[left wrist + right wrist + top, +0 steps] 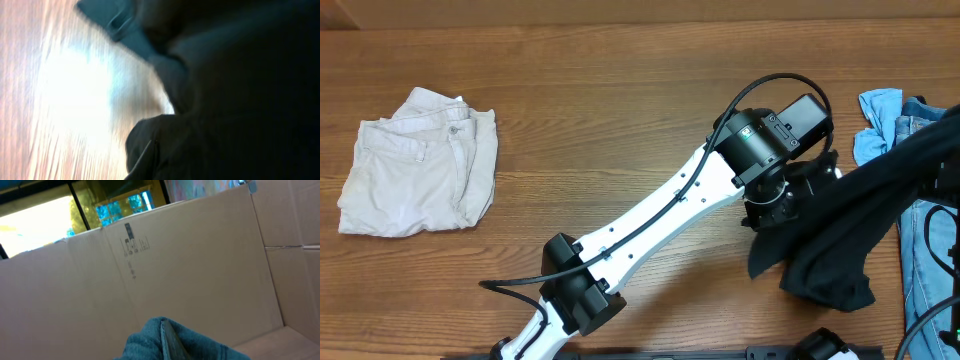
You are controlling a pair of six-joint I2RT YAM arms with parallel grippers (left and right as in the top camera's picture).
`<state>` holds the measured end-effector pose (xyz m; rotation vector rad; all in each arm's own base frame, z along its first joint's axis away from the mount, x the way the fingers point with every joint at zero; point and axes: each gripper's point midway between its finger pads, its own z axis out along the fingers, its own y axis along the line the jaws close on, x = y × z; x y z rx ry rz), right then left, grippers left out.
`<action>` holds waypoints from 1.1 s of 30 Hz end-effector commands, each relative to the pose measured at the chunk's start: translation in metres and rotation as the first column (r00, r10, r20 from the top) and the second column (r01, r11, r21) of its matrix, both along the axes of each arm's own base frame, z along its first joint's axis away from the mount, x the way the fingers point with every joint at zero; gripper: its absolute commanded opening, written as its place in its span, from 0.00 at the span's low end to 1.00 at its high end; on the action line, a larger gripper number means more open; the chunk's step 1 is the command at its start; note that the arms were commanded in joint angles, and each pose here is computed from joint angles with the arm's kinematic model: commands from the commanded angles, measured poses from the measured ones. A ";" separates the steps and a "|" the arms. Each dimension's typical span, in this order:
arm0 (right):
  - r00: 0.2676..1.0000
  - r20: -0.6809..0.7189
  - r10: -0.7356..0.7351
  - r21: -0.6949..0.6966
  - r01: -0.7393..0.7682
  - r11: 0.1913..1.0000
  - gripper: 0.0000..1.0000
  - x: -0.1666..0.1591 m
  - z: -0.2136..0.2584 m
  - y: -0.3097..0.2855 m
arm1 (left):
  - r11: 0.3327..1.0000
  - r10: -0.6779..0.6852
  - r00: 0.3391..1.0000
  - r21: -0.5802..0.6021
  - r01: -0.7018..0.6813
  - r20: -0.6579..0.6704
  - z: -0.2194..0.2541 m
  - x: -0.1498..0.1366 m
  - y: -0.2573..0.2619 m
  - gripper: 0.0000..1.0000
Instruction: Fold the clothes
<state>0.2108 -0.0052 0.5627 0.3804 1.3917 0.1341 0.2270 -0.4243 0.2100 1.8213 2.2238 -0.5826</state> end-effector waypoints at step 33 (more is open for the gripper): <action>0.917 -0.390 -0.082 0.040 0.106 0.994 0.04 -0.008 -0.082 -0.015 | 0.355 0.934 0.192 -0.727 -0.588 0.301 0.342 -0.033 0.377 0.04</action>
